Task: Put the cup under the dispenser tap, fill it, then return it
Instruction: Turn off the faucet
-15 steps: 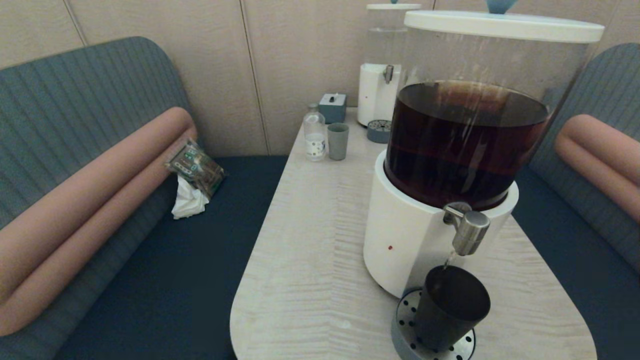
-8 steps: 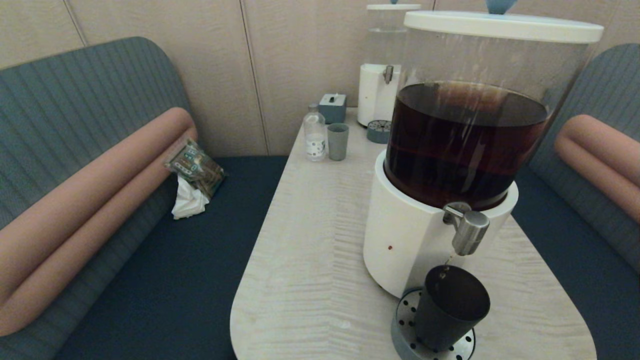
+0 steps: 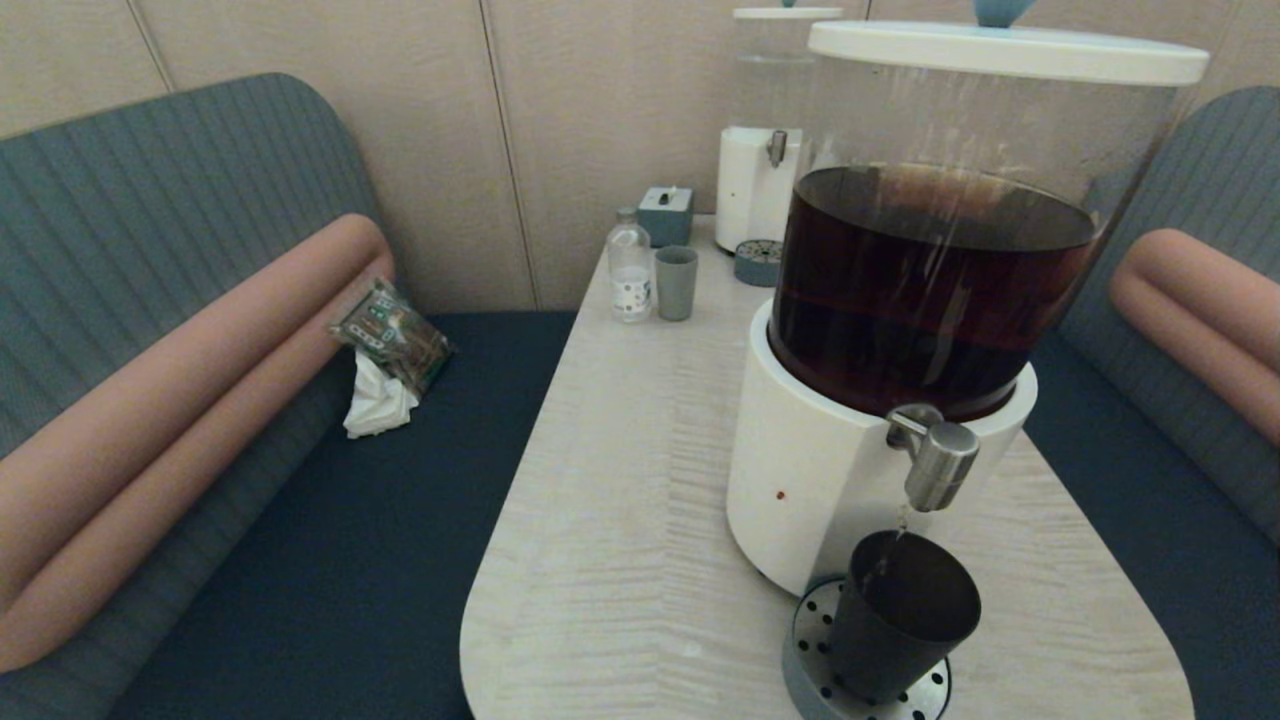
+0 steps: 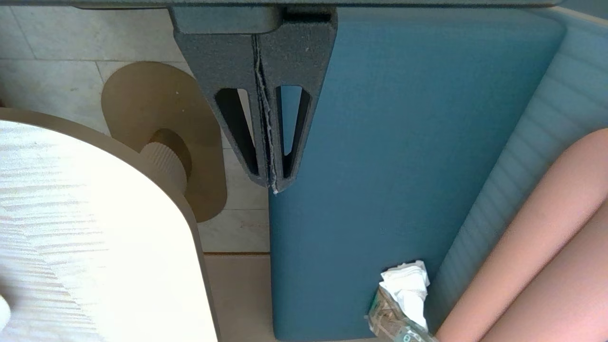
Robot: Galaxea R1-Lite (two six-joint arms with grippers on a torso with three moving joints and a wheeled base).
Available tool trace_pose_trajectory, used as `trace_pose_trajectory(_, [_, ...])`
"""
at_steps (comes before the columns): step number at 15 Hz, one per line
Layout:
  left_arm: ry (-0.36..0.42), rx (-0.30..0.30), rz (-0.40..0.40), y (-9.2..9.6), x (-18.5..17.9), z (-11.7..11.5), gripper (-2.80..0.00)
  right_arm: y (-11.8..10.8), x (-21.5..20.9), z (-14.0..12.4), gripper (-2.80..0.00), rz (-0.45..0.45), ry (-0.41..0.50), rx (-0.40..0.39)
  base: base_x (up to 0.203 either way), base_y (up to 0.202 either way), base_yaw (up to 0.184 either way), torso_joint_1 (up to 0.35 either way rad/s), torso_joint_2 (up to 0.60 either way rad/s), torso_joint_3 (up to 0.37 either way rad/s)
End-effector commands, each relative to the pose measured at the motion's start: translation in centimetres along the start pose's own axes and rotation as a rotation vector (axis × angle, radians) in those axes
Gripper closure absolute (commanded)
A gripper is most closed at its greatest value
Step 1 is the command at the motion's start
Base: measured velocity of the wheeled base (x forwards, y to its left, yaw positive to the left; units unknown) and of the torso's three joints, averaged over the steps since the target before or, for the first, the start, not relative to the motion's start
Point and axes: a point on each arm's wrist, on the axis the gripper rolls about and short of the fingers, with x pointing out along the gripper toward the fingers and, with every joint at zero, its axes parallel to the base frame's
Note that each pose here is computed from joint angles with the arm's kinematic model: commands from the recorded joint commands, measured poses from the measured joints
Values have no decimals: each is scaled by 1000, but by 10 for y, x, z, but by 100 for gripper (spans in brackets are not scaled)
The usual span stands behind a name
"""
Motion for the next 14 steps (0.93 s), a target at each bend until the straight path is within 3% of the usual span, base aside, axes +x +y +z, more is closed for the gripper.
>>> trace_pose_trajectory(1, [0, 0, 0, 0, 0, 0, 0, 2, 1, -11, 0, 7, 39, 17, 0, 0, 0, 0, 0, 0])
trace_pose_trajectory(7, [1, 0, 0, 0, 0, 0, 0, 5, 0, -17, 0, 135, 85, 14, 0, 0, 0, 0, 0, 0])
trace_pose_trajectory(11, [1, 0, 0, 0, 0, 0, 0, 6, 0, -18, 0, 150, 95, 9, 0, 0, 0, 0, 0, 0])
trace_pose_trajectory(14, [1, 0, 0, 0, 0, 0, 0, 7, -1, -25, 0, 184, 165, 12, 0, 0, 0, 0, 0, 0])
